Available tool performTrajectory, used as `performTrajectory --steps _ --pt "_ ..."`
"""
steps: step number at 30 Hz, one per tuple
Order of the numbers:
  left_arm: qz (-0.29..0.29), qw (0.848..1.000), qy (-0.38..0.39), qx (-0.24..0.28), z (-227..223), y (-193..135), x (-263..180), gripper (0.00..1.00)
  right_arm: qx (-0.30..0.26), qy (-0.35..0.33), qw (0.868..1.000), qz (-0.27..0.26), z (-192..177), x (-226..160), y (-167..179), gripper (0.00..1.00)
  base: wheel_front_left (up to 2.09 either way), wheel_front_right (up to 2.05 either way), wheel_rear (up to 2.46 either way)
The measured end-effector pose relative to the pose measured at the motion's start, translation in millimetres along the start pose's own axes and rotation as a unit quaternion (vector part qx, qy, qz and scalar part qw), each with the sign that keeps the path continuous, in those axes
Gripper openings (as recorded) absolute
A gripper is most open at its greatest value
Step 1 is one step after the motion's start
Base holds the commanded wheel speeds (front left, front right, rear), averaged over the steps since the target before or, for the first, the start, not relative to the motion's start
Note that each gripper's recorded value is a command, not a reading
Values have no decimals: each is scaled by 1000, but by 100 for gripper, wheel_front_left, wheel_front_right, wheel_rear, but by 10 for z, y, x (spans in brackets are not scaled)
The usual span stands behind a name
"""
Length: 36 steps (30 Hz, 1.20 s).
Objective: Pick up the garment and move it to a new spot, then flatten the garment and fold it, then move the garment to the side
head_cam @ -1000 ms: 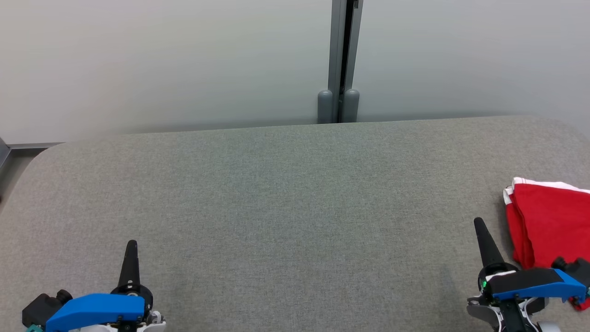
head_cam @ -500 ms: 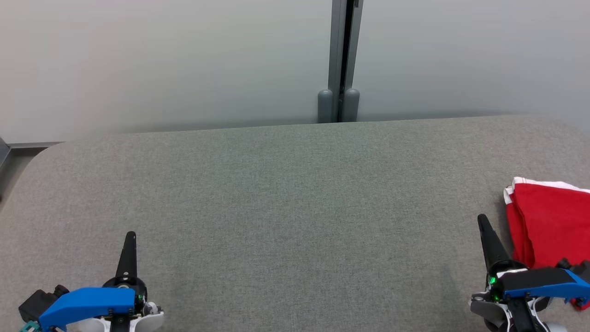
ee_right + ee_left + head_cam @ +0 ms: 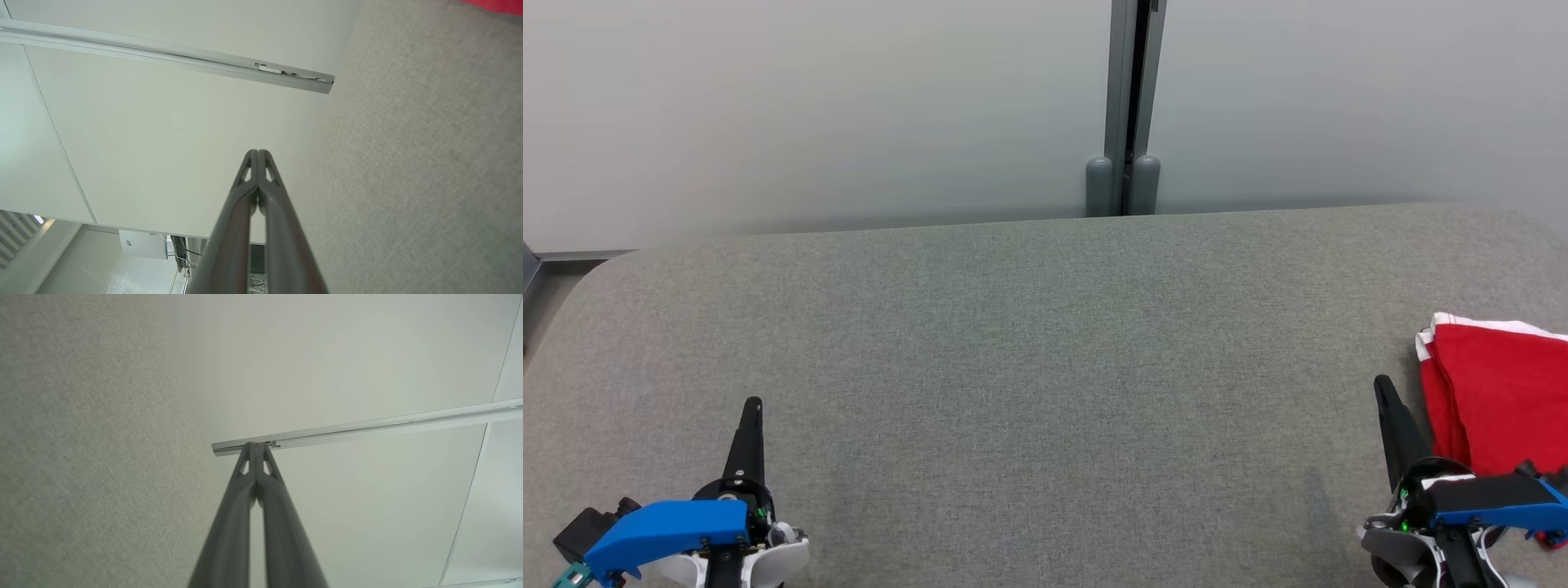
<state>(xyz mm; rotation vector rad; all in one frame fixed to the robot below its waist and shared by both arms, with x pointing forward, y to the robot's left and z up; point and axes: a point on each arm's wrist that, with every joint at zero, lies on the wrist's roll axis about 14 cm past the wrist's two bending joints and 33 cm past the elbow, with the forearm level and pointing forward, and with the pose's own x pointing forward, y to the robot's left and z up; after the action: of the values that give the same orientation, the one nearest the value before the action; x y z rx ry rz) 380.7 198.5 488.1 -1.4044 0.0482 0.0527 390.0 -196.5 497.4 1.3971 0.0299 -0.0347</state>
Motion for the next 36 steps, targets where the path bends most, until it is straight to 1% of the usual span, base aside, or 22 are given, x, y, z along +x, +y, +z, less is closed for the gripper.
performTrajectory --steps 25,36 --pt "-27 996 2 -83 45 -153 54 0 88 2 996 22 41 -2 103 0 0 0 0" --pt "-28 996 2 -84 46 -160 58 0 90 2 996 22 42 -3 102 0 0 0 0"
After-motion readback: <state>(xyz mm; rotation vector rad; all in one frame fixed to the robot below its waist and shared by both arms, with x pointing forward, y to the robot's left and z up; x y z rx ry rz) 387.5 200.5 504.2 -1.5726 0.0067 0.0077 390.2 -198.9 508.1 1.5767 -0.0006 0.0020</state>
